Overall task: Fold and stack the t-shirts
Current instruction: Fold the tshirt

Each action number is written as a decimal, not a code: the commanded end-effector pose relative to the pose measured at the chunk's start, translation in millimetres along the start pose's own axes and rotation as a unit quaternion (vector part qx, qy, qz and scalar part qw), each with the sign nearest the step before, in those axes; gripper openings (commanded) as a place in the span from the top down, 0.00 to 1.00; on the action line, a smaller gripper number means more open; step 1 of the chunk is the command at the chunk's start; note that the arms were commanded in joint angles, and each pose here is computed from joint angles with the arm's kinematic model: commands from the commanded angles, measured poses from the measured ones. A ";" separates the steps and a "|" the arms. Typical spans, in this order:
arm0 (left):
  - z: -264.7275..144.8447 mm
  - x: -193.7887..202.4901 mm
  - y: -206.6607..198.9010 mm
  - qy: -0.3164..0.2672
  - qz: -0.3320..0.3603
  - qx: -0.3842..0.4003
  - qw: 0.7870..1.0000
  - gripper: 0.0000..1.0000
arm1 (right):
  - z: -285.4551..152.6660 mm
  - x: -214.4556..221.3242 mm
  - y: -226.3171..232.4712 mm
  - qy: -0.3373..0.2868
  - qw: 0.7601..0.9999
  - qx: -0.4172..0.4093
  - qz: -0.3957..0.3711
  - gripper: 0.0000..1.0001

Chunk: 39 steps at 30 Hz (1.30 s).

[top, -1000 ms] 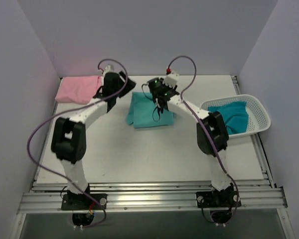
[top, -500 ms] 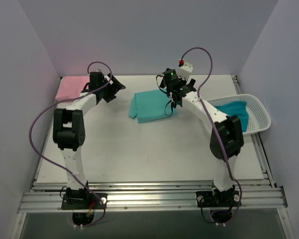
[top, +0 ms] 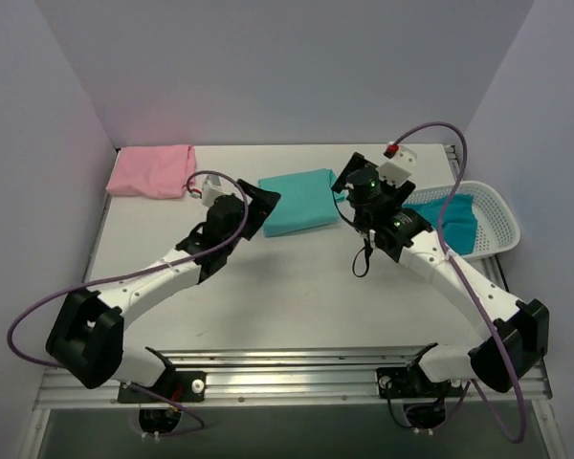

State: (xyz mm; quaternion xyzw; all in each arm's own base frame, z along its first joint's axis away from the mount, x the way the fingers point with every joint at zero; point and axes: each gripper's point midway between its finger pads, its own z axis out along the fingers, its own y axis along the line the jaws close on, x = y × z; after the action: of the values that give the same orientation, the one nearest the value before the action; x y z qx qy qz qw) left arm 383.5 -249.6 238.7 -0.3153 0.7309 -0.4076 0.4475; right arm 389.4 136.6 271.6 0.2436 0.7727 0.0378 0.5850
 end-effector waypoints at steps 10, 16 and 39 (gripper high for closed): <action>70.9 57.7 38.2 -0.072 -0.133 -0.057 0.987 0.06 | -78.5 -48.5 -65.6 -0.051 0.997 -0.008 0.052 0.00; 102.7 78.9 51.4 -0.067 -0.158 -0.074 0.982 0.06 | -83.2 -47.6 -76.1 -0.054 0.998 -0.003 0.042 0.00; 108.3 130.7 79.3 -0.029 -0.171 -0.117 0.978 0.06 | -79.2 -35.1 -85.5 -0.052 0.998 0.010 0.037 0.00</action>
State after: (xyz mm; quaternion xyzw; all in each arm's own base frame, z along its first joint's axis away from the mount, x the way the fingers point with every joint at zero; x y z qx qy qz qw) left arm 416.3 -356.8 93.4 -0.4770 0.7059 -0.3859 0.3539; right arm 298.0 72.4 292.9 0.2668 0.7438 0.0477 0.6110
